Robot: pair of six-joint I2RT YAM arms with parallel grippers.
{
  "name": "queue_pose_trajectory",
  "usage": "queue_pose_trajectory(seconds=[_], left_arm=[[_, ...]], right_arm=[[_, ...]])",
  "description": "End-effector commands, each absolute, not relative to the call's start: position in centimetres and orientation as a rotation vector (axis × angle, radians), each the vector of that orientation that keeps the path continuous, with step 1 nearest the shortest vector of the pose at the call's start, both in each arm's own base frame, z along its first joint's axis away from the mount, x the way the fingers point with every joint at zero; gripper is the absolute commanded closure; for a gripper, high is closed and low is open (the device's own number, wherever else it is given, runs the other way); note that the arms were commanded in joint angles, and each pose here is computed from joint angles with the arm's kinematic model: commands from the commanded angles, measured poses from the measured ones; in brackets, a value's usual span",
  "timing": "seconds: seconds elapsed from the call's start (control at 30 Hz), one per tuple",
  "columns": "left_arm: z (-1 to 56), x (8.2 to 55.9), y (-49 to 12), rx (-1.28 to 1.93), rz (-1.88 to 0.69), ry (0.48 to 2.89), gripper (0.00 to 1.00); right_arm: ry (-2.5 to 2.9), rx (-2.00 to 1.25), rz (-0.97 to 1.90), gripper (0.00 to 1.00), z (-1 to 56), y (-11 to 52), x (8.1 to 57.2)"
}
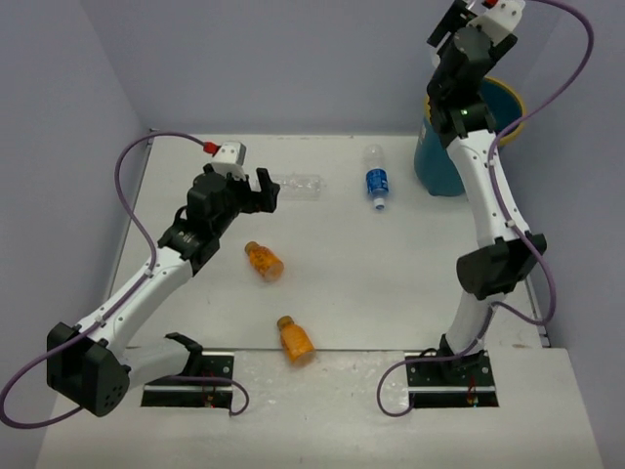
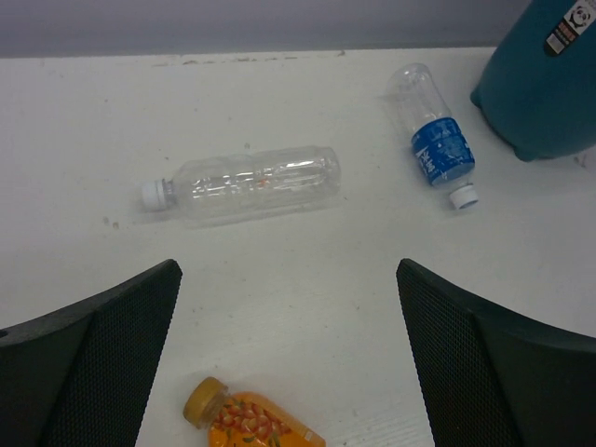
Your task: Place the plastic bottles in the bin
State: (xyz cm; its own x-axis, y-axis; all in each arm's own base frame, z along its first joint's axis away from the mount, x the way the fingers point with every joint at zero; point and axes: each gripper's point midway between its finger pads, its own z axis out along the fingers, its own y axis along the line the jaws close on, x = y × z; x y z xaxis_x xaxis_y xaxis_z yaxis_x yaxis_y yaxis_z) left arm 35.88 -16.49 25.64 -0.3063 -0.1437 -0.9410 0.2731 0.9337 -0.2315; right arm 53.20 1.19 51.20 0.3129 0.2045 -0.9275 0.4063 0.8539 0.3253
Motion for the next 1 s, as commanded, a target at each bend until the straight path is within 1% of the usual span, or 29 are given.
queue_pose_trajectory(seconds=[0.0,0.17,0.23,0.27,0.33,0.4,0.43,0.5,0.53,0.57,0.6,0.77,0.87,0.97], left_arm=[[24.9,35.6,-13.9,-0.021,-0.305,1.858,0.0],[23.9,35.3,-13.0,-0.038,-0.258,1.887,0.0],[23.8,34.9,-12.7,-0.042,-0.249,1.888,0.0],[23.9,34.8,-12.5,-0.046,-0.244,1.885,0.0],[23.9,34.5,-12.1,-0.054,-0.234,1.878,0.0],[23.9,34.4,-11.9,-0.056,-0.227,1.875,0.0],[23.9,34.3,-11.9,-0.056,-0.225,1.872,0.0],[24.0,34.3,-11.9,-0.058,-0.225,1.869,0.0],[24.1,34.4,-11.9,-0.059,-0.224,1.869,0.0],[24.2,34.5,-11.9,-0.058,-0.228,1.868,0.0],[24.2,34.5,-12.0,-0.058,-0.229,1.87,0.0],[24.6,34.3,-12.6,-0.053,-0.275,1.87,0.0],[25.3,34.2,-13.1,-0.051,-0.31,1.863,0.0],[25.2,33.8,-13.2,-0.044,-0.323,1.885,0.0]], right_arm=[[1.239,0.706,-0.339,0.76,49.7,-3.7,54.5],[1.218,0.737,-0.382,0.75,47.5,-4.7,56.5],[1.218,0.748,-0.426,0.73,47.2,-5.0,56.9],[1.234,0.762,-0.462,0.71,46.1,-5.2,57.3],[1.229,0.845,-0.576,0.67,44.6,-6.9,56.3],[1.261,0.845,-0.61,0.62,42.4,-7.6,56.3],[1.286,0.832,-0.604,0.56,41.3,-7.6,56.5],[1.312,0.819,-0.568,0.36,40.4,-7.4,56.3],[1.322,0.811,-0.554,0.24,40.3,-7.2,56.2],[1.332,0.807,-0.532,0.05,40.3,-7.1,56.1],[1.351,0.797,-0.509,0.01,40.3,-6.8,56.0],[1.419,0.748,-0.368,0.01,40.8,-4.9,55.7],[1.46,0.642,-0.224,0.01,41.9,-2.2,55.7],[1.483,0.526,-0.123,0.01,43.2,0.9,54.7]])
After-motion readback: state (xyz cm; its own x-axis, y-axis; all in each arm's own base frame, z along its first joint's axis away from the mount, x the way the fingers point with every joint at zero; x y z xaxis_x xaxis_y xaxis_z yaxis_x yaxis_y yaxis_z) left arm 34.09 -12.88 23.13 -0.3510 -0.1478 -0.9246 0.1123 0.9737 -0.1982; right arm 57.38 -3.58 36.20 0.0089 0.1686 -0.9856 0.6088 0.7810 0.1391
